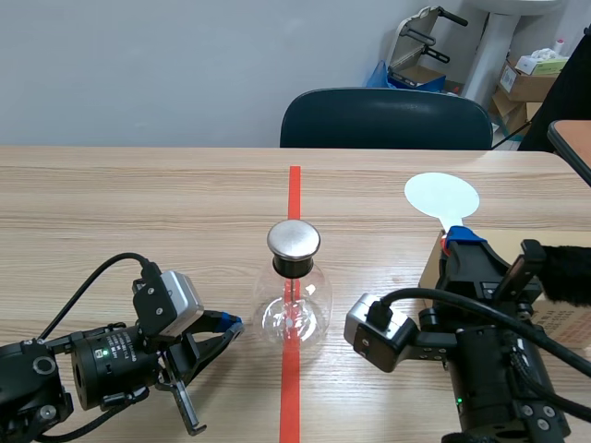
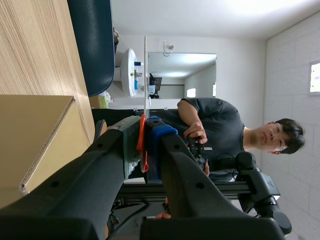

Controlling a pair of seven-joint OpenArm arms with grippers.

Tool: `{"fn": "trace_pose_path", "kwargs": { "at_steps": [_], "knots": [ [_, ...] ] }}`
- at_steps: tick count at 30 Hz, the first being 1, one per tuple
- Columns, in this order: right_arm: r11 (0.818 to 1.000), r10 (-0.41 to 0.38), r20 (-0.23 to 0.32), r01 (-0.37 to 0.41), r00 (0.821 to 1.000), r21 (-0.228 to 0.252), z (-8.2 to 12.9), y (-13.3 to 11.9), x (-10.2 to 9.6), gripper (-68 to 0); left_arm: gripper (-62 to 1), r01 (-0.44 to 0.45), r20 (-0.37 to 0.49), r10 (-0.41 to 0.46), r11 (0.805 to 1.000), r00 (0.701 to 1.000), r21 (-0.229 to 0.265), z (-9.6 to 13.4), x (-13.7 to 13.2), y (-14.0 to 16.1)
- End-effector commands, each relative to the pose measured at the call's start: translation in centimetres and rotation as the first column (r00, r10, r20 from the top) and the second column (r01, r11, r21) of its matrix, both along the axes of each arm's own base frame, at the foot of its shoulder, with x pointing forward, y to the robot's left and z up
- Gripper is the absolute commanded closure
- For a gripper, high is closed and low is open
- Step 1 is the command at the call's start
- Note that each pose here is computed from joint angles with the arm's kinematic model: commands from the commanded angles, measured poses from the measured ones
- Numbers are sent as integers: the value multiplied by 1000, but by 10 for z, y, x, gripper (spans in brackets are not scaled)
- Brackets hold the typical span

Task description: Do the electroscope experiment

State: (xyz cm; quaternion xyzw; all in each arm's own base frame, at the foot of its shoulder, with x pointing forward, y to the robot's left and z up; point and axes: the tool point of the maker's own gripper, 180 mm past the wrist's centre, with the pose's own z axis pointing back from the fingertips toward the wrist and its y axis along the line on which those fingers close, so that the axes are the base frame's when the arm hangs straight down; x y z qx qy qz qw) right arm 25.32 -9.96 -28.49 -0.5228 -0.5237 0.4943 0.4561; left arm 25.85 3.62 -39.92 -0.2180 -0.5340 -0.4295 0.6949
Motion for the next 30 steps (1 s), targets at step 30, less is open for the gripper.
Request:
{"fn": "trace_pose_path", "kwargs": {
  "at_steps": [30],
  "knots": [
    [1000, 13, 118, -14, 993, 13, 27, -11, -4, -8, -43, 6, 22, -5, 999, 1000, -37, 8, 0, -2]
  ]
}}
